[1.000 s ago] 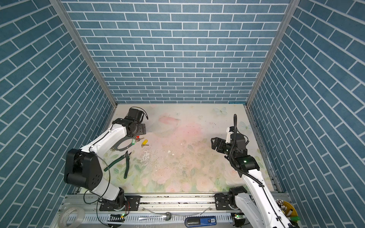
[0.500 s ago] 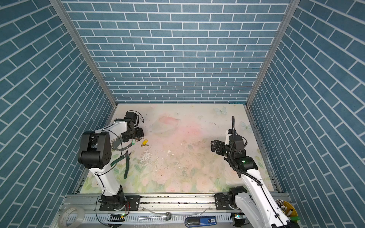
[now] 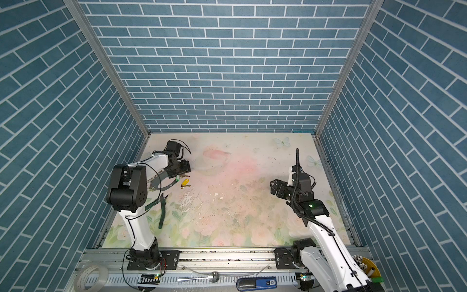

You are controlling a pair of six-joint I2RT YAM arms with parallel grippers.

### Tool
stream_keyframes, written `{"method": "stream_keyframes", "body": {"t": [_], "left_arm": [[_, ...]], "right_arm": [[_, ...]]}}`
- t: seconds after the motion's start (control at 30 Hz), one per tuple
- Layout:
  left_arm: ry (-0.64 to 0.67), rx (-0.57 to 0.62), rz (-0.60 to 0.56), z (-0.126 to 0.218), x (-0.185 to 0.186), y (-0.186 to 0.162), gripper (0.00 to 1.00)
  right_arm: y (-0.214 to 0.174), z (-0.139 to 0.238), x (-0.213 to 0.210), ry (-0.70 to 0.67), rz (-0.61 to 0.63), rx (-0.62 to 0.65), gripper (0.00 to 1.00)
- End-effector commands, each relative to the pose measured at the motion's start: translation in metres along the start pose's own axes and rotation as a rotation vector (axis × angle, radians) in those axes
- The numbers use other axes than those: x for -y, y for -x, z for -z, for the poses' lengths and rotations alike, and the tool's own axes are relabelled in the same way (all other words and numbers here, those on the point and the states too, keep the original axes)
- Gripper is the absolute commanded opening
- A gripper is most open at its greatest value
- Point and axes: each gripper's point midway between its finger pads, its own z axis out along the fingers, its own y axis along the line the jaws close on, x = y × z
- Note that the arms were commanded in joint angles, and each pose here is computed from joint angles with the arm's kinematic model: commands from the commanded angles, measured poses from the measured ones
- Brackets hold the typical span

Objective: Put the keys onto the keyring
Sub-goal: 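Grasp the metal keyring plate edge with the left gripper and lift it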

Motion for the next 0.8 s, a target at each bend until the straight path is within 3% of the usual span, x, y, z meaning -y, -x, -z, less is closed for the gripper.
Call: {"method": "stream_keyframes", "body": {"t": [0.0, 0.33, 0.47, 0.6, 0.77], "left_arm": [[-0.089, -0.058, -0.074, -0.003, 0.05, -0.026, 0.77], [-0.19, -0.069, -0.305, 0.01, 0.174, -0.07, 0.76], [-0.223, -0.079, -0.389, 0.023, 0.207, -0.088, 0.76], [-0.192, -0.013, -0.433, 0.055, 0.2, -0.08, 0.78], [0.018, 0.069, -0.472, 0.084, 0.138, -0.06, 0.81]], "right_arm": [[-0.006, -0.003, 0.006, -0.029, -0.001, -0.021, 0.9], [-0.006, -0.003, 0.006, -0.033, -0.013, -0.025, 0.89], [-0.008, -0.001, 0.008, -0.038, -0.015, -0.027, 0.89], [-0.009, 0.0, 0.008, -0.039, -0.013, -0.028, 0.89], [-0.009, 0.0, 0.007, -0.035, -0.014, -0.026, 0.89]]}}
